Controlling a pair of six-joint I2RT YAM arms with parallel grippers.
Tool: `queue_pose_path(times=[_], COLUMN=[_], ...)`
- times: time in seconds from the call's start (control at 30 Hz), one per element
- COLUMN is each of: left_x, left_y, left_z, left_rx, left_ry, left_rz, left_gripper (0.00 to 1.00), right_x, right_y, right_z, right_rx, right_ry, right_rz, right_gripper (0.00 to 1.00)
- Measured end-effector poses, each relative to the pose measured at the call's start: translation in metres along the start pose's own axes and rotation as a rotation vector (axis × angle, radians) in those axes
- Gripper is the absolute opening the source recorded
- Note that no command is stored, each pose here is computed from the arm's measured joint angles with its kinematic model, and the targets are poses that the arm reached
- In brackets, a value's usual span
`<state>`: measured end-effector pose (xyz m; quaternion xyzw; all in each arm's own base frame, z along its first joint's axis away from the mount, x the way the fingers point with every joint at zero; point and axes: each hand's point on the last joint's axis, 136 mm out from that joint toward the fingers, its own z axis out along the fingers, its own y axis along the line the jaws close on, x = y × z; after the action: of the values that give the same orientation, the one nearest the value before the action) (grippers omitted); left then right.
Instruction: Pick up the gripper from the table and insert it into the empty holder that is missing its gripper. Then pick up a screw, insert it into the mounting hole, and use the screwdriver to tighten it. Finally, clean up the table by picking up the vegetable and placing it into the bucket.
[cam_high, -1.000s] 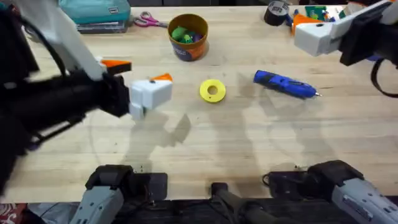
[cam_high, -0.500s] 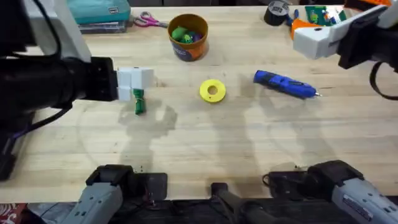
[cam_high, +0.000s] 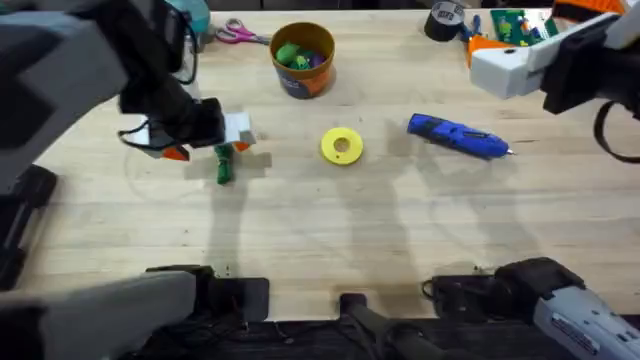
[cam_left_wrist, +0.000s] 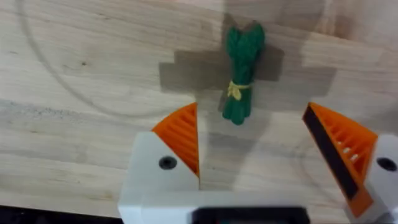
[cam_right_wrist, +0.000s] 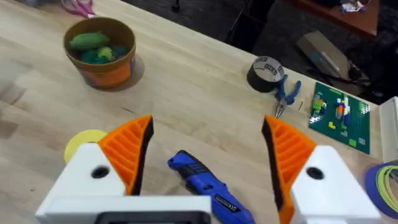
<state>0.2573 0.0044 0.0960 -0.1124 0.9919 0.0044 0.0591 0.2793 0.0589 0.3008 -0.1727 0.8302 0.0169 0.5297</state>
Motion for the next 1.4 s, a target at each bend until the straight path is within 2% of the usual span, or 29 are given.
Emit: queue_pose_path(times=[0.3,0.67,0.7,0.77,0.87,0.93,1.0,1.27,1.4], left_x=[-0.010,-0.010,-0.011,-0.013,-0.014,-0.014,-0.014,-0.025,-0.055], left_y=[-0.003,0.007,0.006,0.006,0.006,0.006,0.006,-0.005,-0.019], left_z=[0.051,0.065,0.065,0.065,0.065,0.065,0.066,0.061,0.040], left_rx=[-0.026,-0.032,-0.030,-0.028,-0.027,-0.029,-0.028,0.028,0.084], left_ry=[0.104,0.141,0.138,0.131,0.127,0.127,0.125,0.093,0.011], left_rz=[-0.021,0.001,0.004,0.009,0.016,0.021,0.023,0.021,0.057], left_gripper=[0.986,0.988,0.948,0.788,0.313,0.045,0.013,0.012,0.011], right_x=[0.000,0.000,0.000,0.000,0.000,0.000,0.000,0.000,0.000], right_y=[0.000,0.000,0.000,0.000,0.000,0.000,0.000,0.000,0.000], right_z=[0.000,0.000,0.000,0.000,0.000,0.000,0.000,0.000,0.000], right_rx=[0.000,0.000,0.000,0.000,0.000,0.000,0.000,0.000,0.000], right_ry=[0.001,0.001,0.001,0.001,0.001,0.001,0.001,0.001,0.001], right_rz=[0.000,0.000,0.000,0.000,0.000,0.000,0.000,0.000,0.000], right_gripper=[0.996,0.997,0.995,0.996,0.996,0.996,0.997,0.996,0.996])
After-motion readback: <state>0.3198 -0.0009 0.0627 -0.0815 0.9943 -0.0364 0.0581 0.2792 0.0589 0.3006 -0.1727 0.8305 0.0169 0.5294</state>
